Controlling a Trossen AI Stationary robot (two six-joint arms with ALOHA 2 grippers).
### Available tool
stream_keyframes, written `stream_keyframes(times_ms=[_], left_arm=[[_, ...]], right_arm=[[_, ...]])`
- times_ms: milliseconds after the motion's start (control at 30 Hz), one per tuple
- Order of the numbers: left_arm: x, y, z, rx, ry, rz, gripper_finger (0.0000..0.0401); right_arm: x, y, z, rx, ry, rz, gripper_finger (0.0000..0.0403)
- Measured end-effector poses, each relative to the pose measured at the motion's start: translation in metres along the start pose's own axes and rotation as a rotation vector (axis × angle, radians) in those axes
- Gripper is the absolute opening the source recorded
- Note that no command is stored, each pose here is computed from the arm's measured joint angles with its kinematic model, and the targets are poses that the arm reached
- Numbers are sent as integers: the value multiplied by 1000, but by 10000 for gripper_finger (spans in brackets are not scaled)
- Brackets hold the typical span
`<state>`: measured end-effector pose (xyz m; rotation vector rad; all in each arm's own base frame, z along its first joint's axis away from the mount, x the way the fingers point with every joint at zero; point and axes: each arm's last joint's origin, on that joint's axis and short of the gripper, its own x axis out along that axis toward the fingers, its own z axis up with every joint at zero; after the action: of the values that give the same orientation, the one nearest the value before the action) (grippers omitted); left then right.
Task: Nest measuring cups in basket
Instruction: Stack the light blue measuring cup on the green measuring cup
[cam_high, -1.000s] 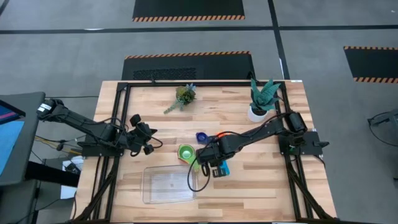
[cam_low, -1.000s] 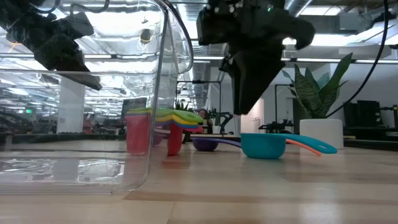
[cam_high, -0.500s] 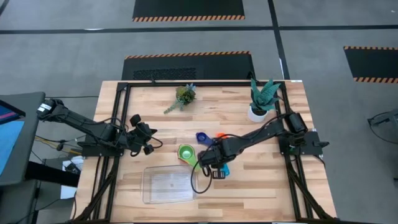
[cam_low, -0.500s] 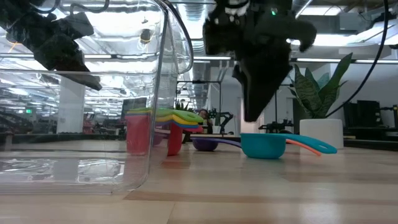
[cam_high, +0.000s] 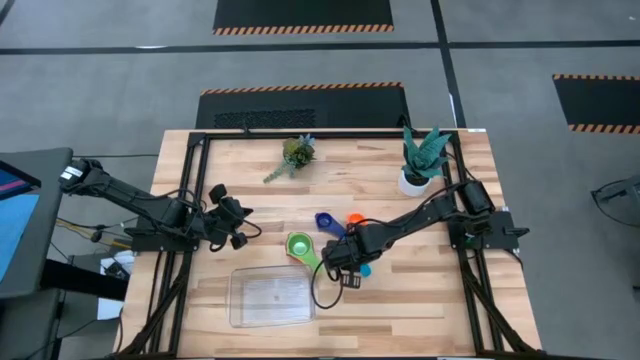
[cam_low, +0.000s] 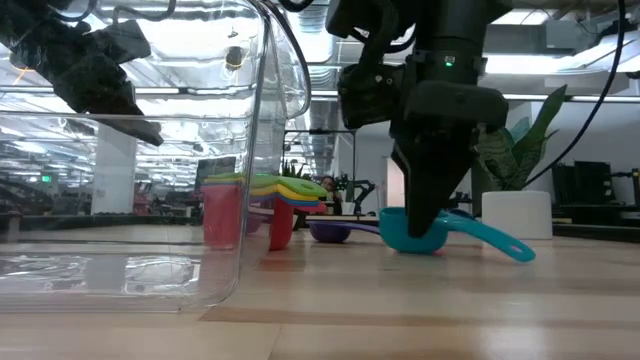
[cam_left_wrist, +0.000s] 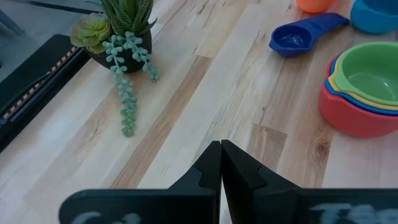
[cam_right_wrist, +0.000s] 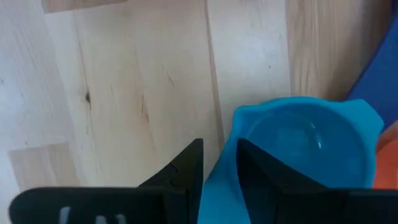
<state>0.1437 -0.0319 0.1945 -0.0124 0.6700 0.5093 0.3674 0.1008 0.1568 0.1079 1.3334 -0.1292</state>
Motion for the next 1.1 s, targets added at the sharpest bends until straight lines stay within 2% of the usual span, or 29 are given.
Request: stream_keyframes(times_ms=[133, 333, 433, 600, 800, 1000, 1100], left_arm=[[0, 0, 0, 0, 0, 0, 0], [0, 0, 0, 0, 0, 0, 0], [0, 0, 0, 0, 0, 0, 0], [0, 0, 0, 0, 1, 0, 0], [0, 0, 0, 0, 2, 1, 0], [0, 0, 0, -23, 1, 0, 0], [0, 0, 0, -23, 1, 0, 0]], right_arm=[[0, 0, 3, 8, -41, -22, 104], [-1, 1, 3, 23, -43, -23, 16], [-6, 5, 2, 12, -26, -28, 17], [-36, 13, 7, -45, -13, -55, 8], [-70, 9, 27, -92, -142, -158, 6], [-80, -6, 51, -86, -259, -106, 6], [-83, -11, 66, -63, -351, 19, 6]])
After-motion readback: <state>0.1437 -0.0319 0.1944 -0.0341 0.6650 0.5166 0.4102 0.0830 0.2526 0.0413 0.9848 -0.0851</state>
